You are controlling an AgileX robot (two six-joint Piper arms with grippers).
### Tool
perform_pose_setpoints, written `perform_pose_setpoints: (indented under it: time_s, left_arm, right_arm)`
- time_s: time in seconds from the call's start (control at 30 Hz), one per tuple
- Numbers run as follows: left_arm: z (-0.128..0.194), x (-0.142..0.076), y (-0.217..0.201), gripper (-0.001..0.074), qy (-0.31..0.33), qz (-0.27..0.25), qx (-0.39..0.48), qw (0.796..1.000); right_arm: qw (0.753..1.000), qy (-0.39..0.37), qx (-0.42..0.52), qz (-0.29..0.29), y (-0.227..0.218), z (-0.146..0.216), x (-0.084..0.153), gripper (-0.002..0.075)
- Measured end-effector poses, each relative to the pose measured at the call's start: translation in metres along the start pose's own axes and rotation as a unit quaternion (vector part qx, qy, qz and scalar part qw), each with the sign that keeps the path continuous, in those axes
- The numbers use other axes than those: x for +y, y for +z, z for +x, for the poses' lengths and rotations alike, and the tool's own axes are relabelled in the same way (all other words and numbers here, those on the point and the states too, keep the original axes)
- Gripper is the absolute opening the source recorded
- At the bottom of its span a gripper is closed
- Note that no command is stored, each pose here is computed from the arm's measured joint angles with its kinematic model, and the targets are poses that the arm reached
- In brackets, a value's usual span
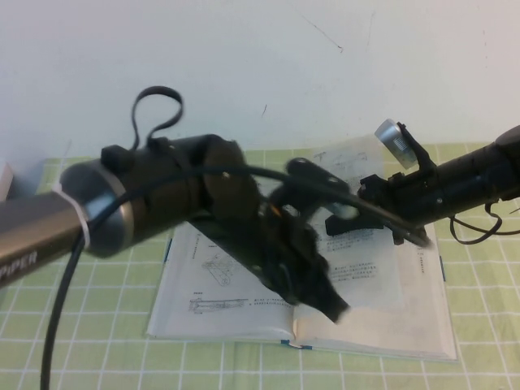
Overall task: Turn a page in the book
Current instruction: Open the closed book
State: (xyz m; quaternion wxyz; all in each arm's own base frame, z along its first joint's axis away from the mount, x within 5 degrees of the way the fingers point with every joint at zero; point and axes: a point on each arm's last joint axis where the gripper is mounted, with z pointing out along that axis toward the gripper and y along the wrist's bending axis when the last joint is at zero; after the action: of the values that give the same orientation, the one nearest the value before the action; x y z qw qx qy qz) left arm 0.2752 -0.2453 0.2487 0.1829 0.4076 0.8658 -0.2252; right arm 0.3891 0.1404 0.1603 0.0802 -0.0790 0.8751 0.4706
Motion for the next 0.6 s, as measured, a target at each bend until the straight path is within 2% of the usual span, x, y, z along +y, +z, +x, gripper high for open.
perform_pose_setpoints:
  time_s: [0.2, 0.3, 0.4, 0.6]
  left_arm:
    - [-0.005, -0.084, 0.008, -0.0002, 0.121, 0.02, -0.017, 0.992]
    - [-0.005, -0.109, 0.024, -0.0002, 0.161, 0.019, -0.031, 0.986]
    - [-0.004, -0.113, 0.045, -0.0002, 0.174, 0.004, -0.032, 0.984]
    - [-0.002, -0.09, 0.08, -0.0002, 0.18, -0.083, -0.02, 0.98]
  right_arm:
    - [1.0, 0.0, 0.009, -0.01, 0.001, 0.002, 0.001, 0.0334]
    - [1.0, 0.002, 0.008, -0.018, 0.001, 0.001, 0.002, 0.0334]
    - [1.0, 0.003, 0.007, -0.022, 0.001, 0.001, 0.003, 0.0334]
    - [0.999, -0.01, 0.012, -0.028, 0.001, 0.002, 0.004, 0.0334]
